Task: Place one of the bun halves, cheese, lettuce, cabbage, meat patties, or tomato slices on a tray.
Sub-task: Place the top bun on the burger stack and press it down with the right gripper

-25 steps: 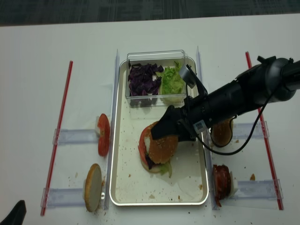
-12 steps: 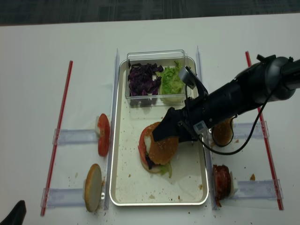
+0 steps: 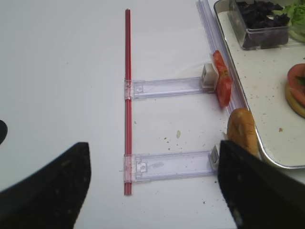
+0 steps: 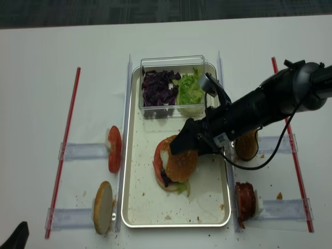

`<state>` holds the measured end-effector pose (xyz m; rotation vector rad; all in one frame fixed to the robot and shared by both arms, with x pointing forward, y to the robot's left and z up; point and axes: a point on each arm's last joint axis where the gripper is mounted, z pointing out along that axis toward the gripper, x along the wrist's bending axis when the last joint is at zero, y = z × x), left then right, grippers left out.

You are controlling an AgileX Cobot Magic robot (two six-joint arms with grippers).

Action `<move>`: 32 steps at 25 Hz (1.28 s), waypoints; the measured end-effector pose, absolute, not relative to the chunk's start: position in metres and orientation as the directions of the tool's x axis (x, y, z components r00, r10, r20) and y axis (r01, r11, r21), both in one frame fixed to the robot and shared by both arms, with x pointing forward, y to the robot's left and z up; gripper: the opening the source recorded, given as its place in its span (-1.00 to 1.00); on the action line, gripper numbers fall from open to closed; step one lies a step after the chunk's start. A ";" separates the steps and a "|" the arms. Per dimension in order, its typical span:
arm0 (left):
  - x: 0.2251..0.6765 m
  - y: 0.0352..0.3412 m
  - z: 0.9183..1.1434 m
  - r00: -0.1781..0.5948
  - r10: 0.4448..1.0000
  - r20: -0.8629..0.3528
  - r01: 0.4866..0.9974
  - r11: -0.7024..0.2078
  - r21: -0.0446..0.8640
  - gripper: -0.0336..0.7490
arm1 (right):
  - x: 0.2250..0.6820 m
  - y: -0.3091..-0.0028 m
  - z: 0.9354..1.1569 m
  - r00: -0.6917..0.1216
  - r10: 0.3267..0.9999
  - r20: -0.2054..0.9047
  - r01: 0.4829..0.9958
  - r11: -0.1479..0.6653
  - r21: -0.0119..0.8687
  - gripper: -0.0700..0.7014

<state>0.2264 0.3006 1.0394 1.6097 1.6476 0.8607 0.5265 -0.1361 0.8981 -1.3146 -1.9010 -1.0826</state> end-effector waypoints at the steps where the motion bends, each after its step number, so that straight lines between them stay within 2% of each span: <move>1: 0.226 0.301 1.039 -0.015 1.000 -0.016 0.558 0.021 0.829 0.39 | 0.527 -0.136 0.898 -0.345 0.470 0.812 0.938 0.183 0.293 0.97; 11: 0.226 0.301 1.039 -0.015 1.000 -0.016 0.558 0.021 0.829 0.39 | 0.534 -0.136 0.901 -0.373 0.496 0.784 0.928 0.209 0.309 0.97; 18: 0.226 0.301 1.039 -0.015 1.000 -0.016 0.558 0.021 0.829 0.39 | 0.540 -0.137 0.902 -0.383 0.538 0.751 0.924 0.236 0.302 0.97; 32: 0.226 0.301 1.039 -0.015 1.000 -0.016 0.558 0.021 0.829 0.39 | 0.549 -0.135 0.910 -0.409 0.547 0.731 0.912 0.264 0.312 0.97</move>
